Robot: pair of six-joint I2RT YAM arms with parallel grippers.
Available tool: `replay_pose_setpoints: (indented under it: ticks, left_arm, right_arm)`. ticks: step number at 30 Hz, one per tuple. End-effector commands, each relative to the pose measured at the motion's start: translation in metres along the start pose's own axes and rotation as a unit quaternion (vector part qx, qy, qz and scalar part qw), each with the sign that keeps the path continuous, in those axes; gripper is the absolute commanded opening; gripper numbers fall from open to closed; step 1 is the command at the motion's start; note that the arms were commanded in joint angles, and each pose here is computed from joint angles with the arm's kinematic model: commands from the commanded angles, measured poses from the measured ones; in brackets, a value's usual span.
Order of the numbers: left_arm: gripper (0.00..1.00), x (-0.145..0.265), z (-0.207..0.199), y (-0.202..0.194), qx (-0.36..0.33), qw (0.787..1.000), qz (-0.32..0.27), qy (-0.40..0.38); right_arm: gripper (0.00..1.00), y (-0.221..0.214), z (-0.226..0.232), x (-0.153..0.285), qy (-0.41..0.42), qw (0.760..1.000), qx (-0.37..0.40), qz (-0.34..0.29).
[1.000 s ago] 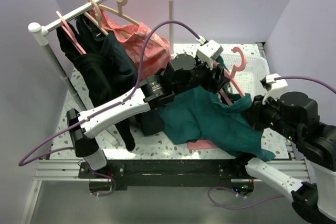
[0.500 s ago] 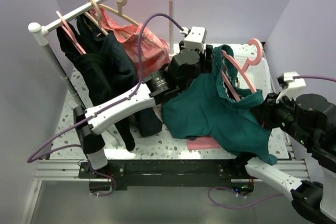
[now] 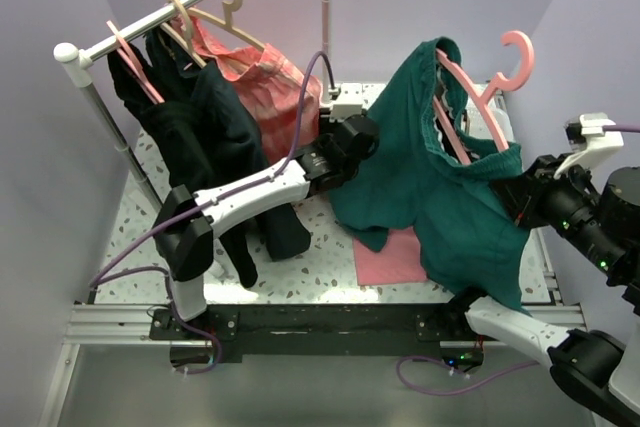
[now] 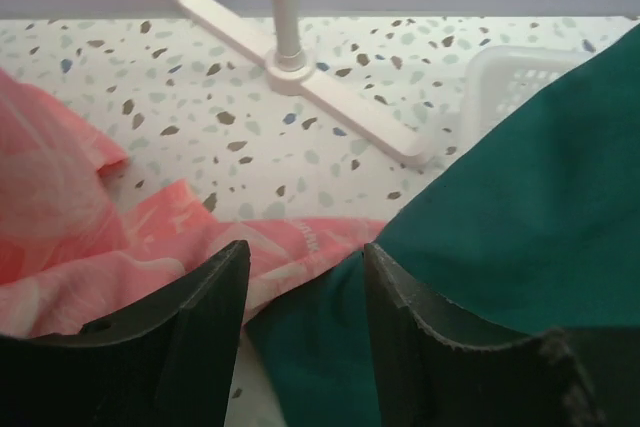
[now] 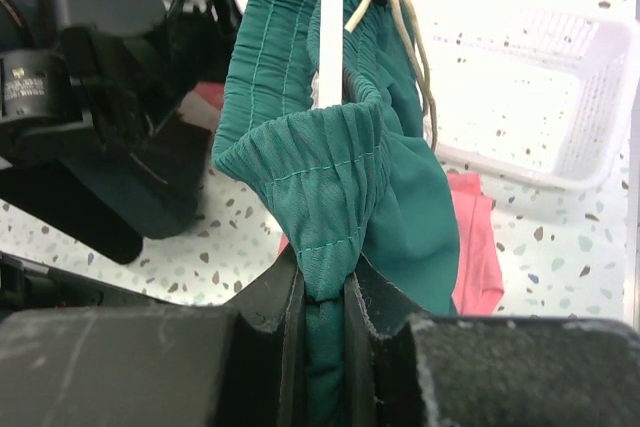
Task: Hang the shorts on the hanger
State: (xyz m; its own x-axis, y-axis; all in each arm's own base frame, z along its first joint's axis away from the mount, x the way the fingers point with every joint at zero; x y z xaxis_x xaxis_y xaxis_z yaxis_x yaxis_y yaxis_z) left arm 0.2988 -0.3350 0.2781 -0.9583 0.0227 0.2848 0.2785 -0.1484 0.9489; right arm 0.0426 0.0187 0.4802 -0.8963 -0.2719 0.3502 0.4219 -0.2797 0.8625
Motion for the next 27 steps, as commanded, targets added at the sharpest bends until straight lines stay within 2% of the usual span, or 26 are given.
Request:
replay_pose_setpoints:
  ticks: [1, 10, 15, 21, 24, 27]
  left_arm:
    - [0.52, 0.021, 0.036, 0.022, 0.077, 0.995, -0.044, 0.048]
    - [0.46, 0.041, 0.068, 0.002, 0.054, 0.996, -0.027, 0.070]
    - [0.43, 0.049, 0.075, -0.005, 0.052, 0.997, -0.017, 0.058]
    - [0.37, 0.060, 0.078, 0.001, 0.048, 0.999, -0.023, -0.001]
    - [0.38, 0.066, 0.077, 0.006, 0.038, 0.998, -0.026, -0.047]
    - [0.40, 0.076, 0.068, 0.013, 0.008, 0.988, -0.030, -0.148]
  right_arm:
    - [0.00, 0.017, 0.003, 0.001, -0.007, 0.999, 0.016, -0.029]
    - [0.00, 0.033, 0.021, -0.014, 0.036, 0.998, 0.020, -0.051]
    - [0.00, 0.041, 0.040, -0.040, 0.076, 0.996, 0.023, -0.046]
    - [0.00, 0.050, 0.069, -0.079, 0.138, 0.990, 0.027, -0.030]
    - [0.00, 0.056, 0.083, -0.102, 0.155, 0.987, 0.033, -0.023]
    - [0.00, 0.060, 0.096, -0.132, 0.167, 0.985, 0.040, -0.016]
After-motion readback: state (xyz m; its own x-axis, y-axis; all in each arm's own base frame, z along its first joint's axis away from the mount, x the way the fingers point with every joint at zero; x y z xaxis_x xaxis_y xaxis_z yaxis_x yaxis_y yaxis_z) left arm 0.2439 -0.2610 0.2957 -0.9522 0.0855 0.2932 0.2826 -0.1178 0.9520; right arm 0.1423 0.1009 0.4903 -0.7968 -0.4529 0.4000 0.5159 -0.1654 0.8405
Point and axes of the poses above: each gripper's point midway between its finger pads, its own x axis back along the fingers, its own z axis along the line the jaws close on, y = z × x, the point moved 10 cm from there along x, back along the fingers, and after that the axes turned 11 degrees about -x, right-handed, at the moved point
